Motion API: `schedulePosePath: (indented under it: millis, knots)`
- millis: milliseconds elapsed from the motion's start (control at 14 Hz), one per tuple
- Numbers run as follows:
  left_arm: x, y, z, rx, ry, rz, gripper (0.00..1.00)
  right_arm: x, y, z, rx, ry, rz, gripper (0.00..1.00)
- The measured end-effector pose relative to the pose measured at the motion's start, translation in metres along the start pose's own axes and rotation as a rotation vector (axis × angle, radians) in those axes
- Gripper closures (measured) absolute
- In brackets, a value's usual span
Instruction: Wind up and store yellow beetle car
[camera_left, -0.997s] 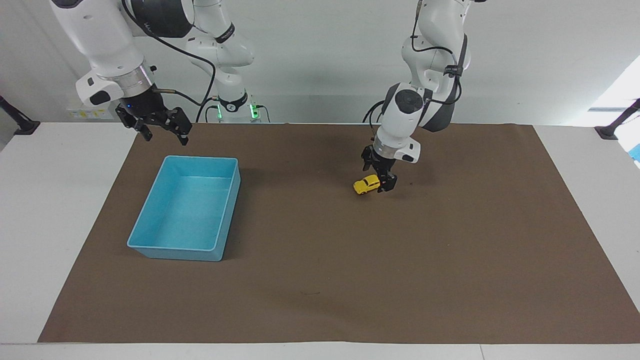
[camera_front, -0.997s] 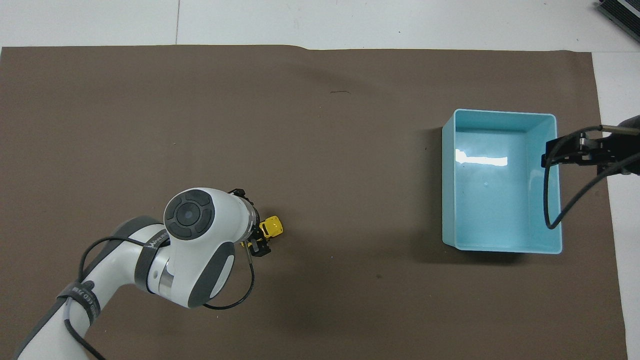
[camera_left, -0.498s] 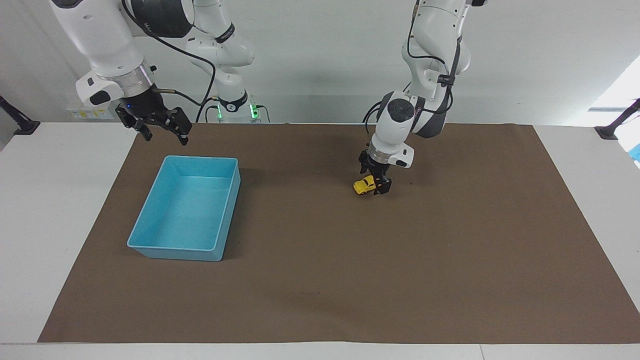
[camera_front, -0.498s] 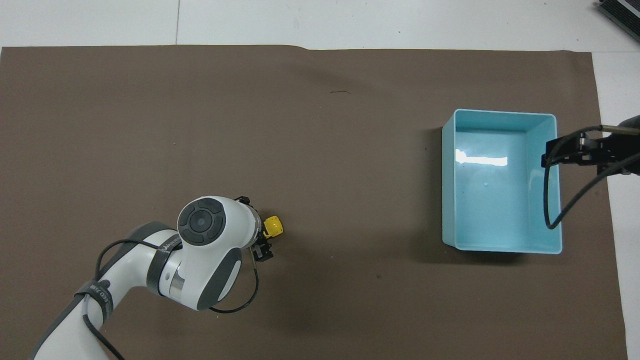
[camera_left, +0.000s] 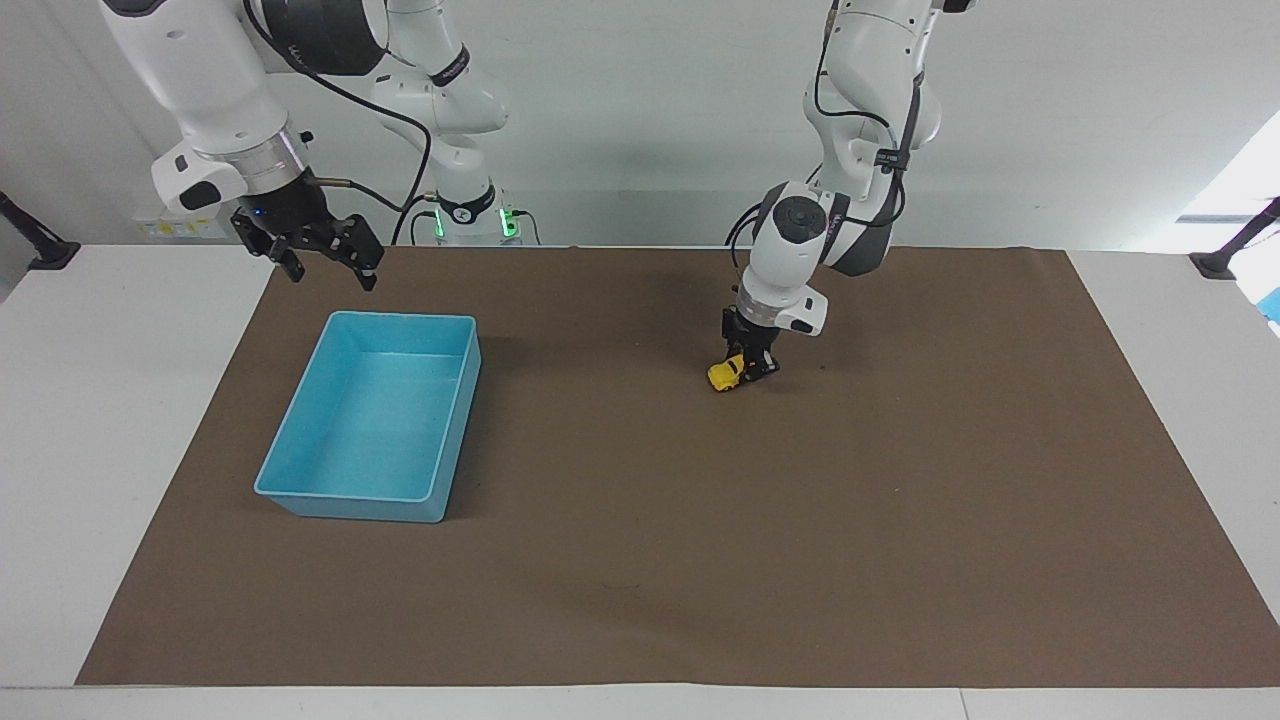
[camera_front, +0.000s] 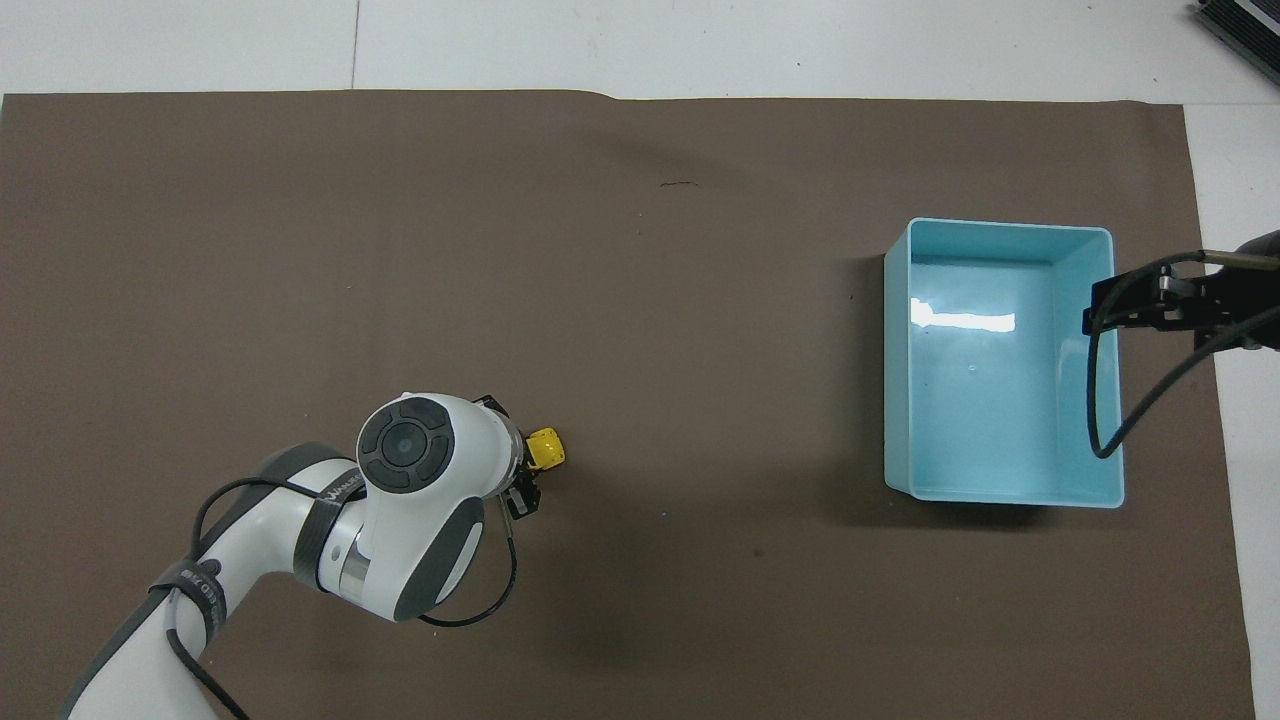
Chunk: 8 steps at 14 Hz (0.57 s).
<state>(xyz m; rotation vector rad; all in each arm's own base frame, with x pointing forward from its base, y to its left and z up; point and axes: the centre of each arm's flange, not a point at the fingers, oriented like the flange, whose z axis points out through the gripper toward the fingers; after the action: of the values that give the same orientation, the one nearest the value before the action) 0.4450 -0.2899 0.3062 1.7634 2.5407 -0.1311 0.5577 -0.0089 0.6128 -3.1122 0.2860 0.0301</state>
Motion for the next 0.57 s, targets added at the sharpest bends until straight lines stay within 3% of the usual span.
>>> schedulePosePath:
  millis: [570]
  knots:
    - [0.028, 0.005, -0.002, 0.004, 0.013, 0.008, 0.56, 0.000, 0.000, 0.000, 0.000, 0.000, 0.000, 0.00]
